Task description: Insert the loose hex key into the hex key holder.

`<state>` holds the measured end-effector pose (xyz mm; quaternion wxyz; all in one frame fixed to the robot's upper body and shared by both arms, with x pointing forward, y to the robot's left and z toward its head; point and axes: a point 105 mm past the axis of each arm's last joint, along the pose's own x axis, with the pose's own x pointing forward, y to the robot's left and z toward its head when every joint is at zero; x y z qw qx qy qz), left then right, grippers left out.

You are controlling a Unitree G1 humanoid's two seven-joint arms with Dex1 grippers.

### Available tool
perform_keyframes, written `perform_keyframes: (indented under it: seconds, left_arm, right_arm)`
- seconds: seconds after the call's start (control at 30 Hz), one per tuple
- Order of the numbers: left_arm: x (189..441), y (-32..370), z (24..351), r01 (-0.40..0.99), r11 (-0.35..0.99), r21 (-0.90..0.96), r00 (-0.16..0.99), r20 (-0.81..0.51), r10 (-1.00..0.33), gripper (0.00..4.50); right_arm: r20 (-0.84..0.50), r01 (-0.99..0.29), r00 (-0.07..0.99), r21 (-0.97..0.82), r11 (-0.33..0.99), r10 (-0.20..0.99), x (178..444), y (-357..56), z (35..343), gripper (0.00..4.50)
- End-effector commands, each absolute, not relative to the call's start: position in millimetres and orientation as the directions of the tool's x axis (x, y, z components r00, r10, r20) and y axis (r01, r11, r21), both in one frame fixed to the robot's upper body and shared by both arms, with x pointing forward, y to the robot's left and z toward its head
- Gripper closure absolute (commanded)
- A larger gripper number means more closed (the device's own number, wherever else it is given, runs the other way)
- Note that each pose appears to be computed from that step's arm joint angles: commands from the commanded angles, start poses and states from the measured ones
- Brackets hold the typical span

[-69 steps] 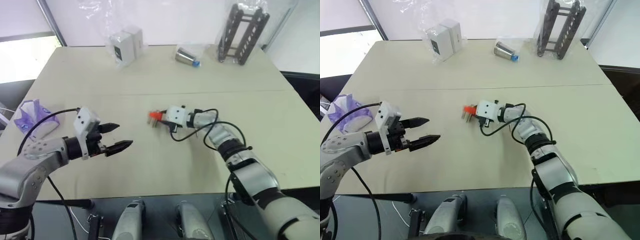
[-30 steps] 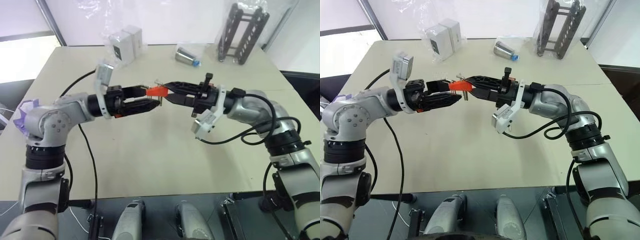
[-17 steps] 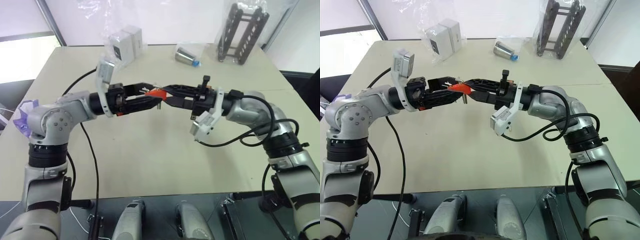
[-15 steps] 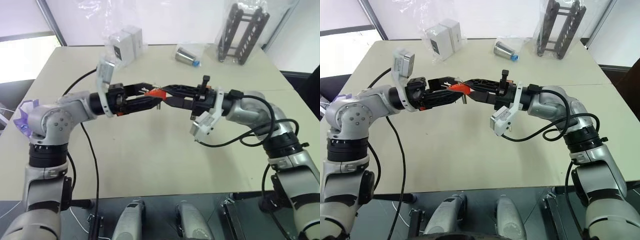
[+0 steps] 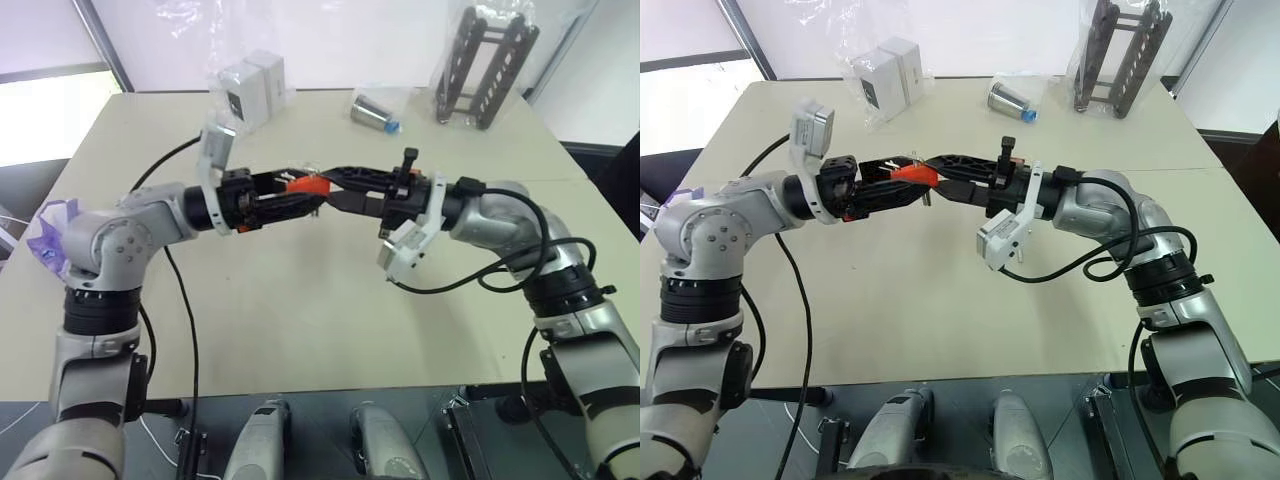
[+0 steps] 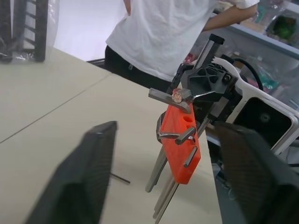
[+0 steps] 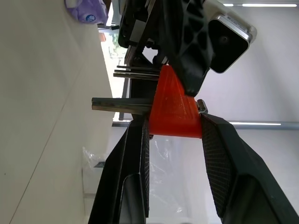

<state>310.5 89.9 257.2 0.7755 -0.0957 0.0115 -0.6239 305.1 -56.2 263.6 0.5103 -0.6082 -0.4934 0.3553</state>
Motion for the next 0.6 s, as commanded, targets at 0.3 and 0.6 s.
perform_keyframes:
  seconds: [0.3,0.6]
  left_arm:
    - [307.7,88.0,268.6,0.974,0.192,-0.122,0.208,0.135,-0.969,4.47]
    - [306.7,88.8,263.2,0.975,0.194,-0.111,0.206,0.112,-0.972,4.47]
  right_arm:
    - [0.124,0.263,0.233,-0.963,0.060,0.965,296.3,-54.8,276.6,3.50]
    - [0.091,0.216,0.254,-0.976,0.035,0.963,299.2,-56.6,269.4,3.50]
